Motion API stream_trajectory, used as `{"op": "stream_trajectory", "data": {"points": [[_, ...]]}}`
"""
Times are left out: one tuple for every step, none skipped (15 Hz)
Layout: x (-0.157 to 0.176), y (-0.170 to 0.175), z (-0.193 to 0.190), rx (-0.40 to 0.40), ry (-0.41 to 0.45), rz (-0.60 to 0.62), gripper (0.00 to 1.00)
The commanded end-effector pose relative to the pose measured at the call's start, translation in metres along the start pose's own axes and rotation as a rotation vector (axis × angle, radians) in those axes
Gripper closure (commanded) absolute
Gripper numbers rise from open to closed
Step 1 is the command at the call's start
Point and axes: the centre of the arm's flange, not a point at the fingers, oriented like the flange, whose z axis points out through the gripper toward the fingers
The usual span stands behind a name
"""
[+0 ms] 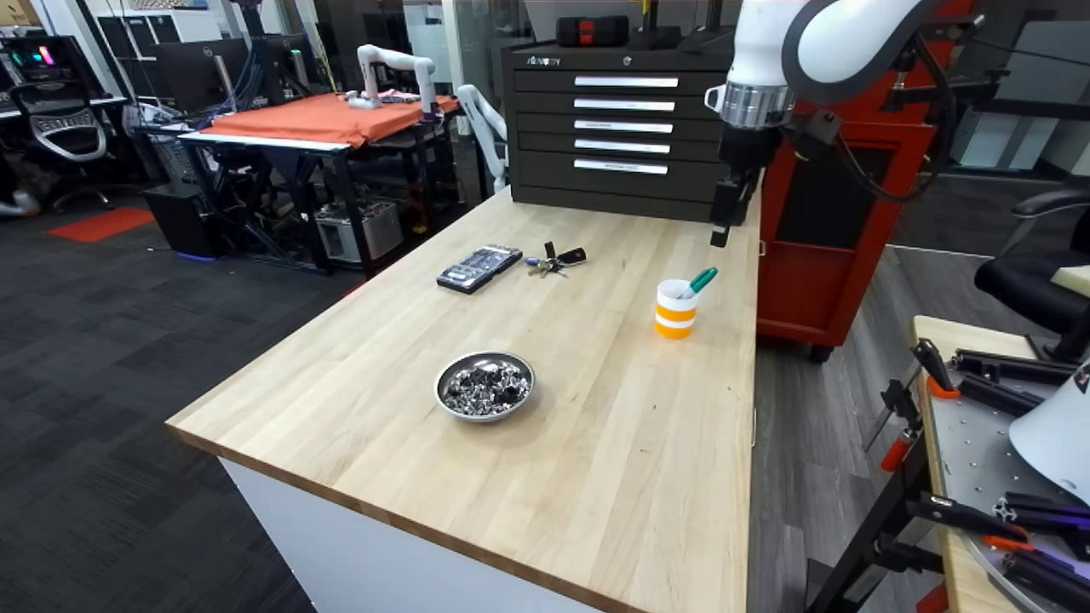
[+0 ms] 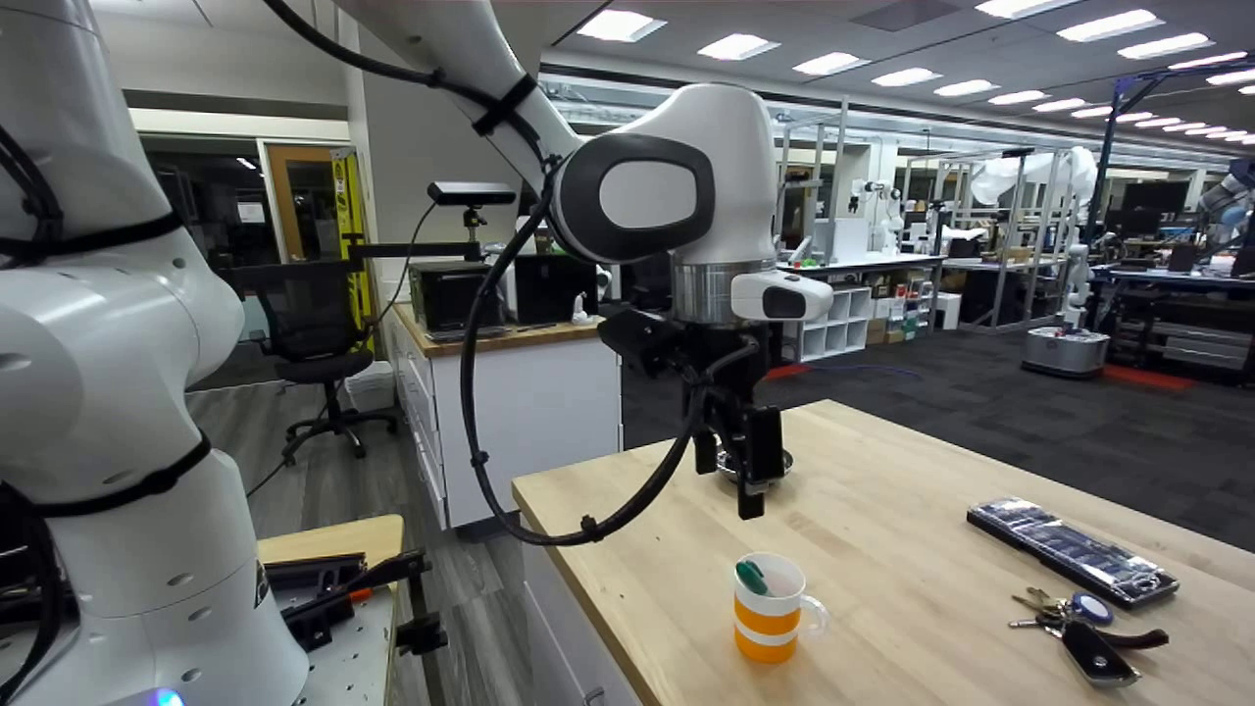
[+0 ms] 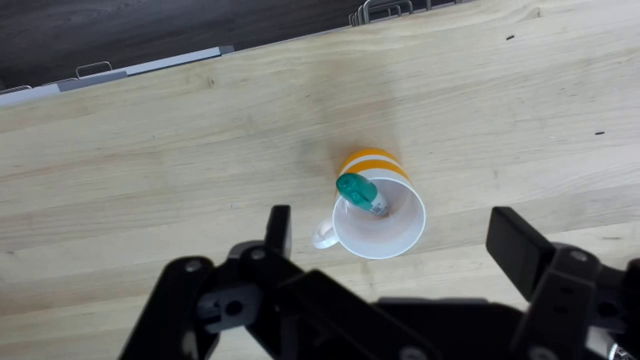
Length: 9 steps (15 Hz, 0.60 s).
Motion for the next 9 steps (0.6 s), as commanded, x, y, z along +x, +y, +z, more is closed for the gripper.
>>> {"op": "stream_trajectory", "data": {"points": [[-0.001,0.0,0.001,0.006,-0.003,0.002,0.0],[-0.001,0.0,0.002,0.009,-0.004,0.003,0.0],[-0.001,0.0,0.002,0.01,-0.004,0.003,0.0],[-0.001,0.0,0.002,0.011,-0.004,0.004,0.0],[-0.001,-0.001,0.006,-0.003,-0.001,0.001,0.0],[0.0,0.0,0.011,-0.003,-0.009,-0.016,0.0],[0.001,0.002,0.016,-0.019,-0.004,-0.02,0.0],[0.002,0.004,0.021,-0.019,-0.006,-0.034,0.0],[0.004,0.005,0.025,-0.024,-0.012,-0.032,0.0]]}}
